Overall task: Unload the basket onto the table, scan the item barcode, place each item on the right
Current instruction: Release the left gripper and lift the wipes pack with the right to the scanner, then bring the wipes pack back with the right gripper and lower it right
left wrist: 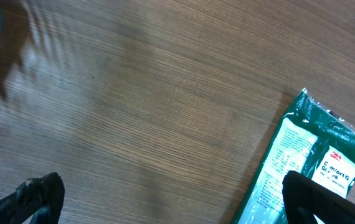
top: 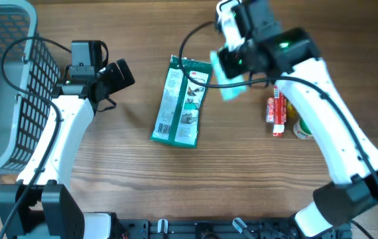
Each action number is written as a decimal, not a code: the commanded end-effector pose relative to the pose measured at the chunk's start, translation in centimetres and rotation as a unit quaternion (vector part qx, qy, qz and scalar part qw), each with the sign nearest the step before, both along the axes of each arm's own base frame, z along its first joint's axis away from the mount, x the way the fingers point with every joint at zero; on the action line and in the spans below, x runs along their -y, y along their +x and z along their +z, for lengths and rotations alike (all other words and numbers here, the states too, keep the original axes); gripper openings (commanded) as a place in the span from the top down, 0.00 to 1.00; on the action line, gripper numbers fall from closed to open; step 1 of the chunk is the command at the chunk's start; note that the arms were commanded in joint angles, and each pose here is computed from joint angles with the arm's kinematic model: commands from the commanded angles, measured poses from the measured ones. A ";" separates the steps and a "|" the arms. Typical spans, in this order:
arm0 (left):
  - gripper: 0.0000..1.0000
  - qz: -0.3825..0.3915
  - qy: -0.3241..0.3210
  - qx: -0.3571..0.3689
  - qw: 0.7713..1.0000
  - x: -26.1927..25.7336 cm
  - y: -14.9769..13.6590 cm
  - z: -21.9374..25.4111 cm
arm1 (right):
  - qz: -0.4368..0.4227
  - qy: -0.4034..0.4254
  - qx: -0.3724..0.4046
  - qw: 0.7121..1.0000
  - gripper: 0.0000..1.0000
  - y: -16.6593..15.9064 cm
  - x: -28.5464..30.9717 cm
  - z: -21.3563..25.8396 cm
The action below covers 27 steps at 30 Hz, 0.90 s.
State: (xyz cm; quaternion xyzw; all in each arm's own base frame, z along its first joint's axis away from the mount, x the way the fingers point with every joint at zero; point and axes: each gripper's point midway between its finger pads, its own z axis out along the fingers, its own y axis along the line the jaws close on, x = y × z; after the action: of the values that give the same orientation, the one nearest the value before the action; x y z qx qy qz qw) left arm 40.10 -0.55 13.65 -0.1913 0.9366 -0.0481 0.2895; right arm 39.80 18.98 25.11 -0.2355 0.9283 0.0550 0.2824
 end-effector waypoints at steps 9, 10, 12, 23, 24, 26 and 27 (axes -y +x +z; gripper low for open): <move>0.00 0.004 0.007 -0.002 1.000 -0.4 0.2 -0.2 | 0.007 -0.241 0.196 0.950 0.96 10.4 3.4 1.6; 0.00 0.004 0.007 -0.002 1.000 -0.4 0.2 -0.2 | 0.009 -0.257 0.206 0.944 0.96 11.6 3.3 1.0; 0.00 0.004 0.007 -0.002 1.000 -0.4 0.2 -0.2 | 0.025 -0.279 0.221 0.934 0.96 13.4 2.7 -0.2; 0.00 0.004 0.007 -0.002 1.000 -0.4 0.2 -0.2 | 0.035 -0.385 0.329 0.862 0.96 22.0 0.6 -5.5; 0.00 0.004 0.007 -0.002 1.000 -0.4 0.2 -0.2 | 0.033 -0.389 0.343 0.854 0.96 22.6 0.4 -5.6; 0.00 0.004 0.007 -0.002 1.000 -0.4 0.2 -0.2 | 0.026 -0.387 0.363 0.847 0.96 23.4 0.1 -5.9; 0.00 0.004 0.007 -0.002 1.000 -0.4 0.2 -0.2 | 0.023 -0.387 0.372 0.843 0.96 23.7 0.0 -6.1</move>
State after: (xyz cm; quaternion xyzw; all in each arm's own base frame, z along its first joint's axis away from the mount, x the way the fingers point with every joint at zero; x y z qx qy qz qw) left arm 40.11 -0.49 13.63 -0.1917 0.9366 -0.0467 0.2897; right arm 62.71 19.23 19.85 -0.3421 0.7126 -0.3580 0.4970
